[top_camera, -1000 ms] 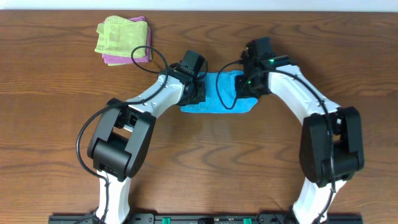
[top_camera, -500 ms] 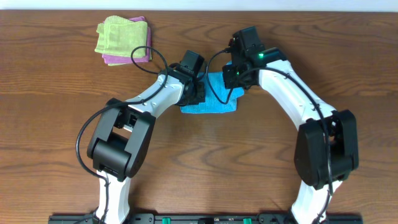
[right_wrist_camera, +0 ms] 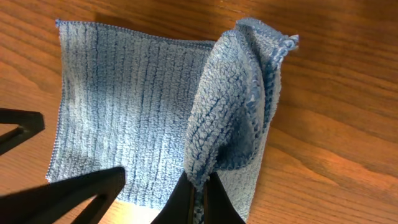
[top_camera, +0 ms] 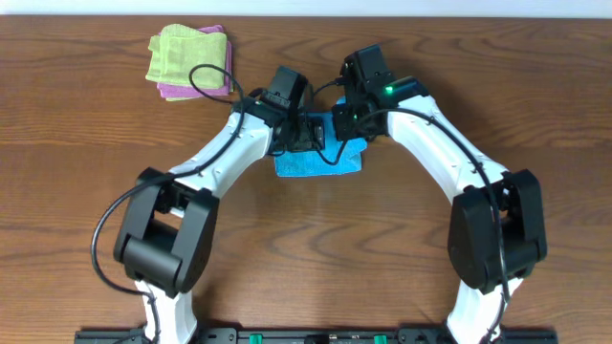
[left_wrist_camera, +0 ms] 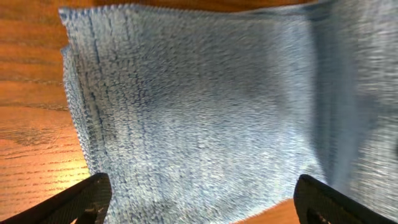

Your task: Fold the cloth

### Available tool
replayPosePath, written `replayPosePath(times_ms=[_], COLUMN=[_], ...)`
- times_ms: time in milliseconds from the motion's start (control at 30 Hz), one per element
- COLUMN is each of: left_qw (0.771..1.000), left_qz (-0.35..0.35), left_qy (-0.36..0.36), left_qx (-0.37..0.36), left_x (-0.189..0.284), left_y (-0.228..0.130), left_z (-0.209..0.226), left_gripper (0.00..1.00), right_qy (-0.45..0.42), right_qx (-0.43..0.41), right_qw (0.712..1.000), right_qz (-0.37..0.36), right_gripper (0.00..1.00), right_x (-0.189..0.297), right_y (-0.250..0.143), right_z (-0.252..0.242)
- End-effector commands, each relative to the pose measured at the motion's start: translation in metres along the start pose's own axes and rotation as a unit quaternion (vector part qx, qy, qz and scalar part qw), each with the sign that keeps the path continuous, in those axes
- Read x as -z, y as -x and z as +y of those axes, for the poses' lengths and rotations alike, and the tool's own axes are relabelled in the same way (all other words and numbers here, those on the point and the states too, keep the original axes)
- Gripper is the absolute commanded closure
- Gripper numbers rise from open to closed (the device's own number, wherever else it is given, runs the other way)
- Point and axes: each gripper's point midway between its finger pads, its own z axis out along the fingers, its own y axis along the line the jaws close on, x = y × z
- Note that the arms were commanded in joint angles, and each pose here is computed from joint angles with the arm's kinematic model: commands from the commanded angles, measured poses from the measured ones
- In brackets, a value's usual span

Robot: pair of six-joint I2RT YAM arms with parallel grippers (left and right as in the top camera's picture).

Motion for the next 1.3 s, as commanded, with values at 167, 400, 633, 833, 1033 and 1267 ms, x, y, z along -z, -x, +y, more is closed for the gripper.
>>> replayPosePath(times_ms=[167, 400, 633, 833, 1033, 1267], left_qw=[0.997, 0.991, 0.981, 0.976, 0.968, 0.962], left_qz=[-0.052, -0.082, -0.046, -0.031, -0.039, -0.044], left_qy=[0.056, 0.105, 0.175, 0.202, 0.229, 0.237], left_qx=[0.004, 0.022, 0.065, 0.071, 0.09, 0.125], left_x=[0.038, 0.094, 0.125, 0.132, 0.141, 0.15], left_y=[0.023, 0.035, 0.017, 0.011, 0.014, 0.015], left_z=[0.027, 0.072, 0.136, 0.158, 0.183, 0.21], left_gripper=[0.05, 0.05, 0.05, 0.05, 0.05, 0.05], right_qy=[0.006, 0.015, 0.029, 0.031, 0.047, 0.049], right_qx=[0.0, 0.002, 0.024, 0.023, 0.023, 0.039], right_qw=[1.0, 1.0, 0.999, 0.999, 0.996, 0.995], right_qz=[-0.01, -0.013, -0.03, -0.033, -0.07, -0.083], right_gripper=[0.99, 0.99, 0.99, 0.98, 0.99, 0.99], right_x=[0.005, 0.004, 0.003, 0.003, 0.005, 0.005], right_y=[0.006, 0.005, 0.009, 0.01, 0.027, 0.025], right_z=[0.011, 0.025, 0.05, 0.054, 0.066, 0.088])
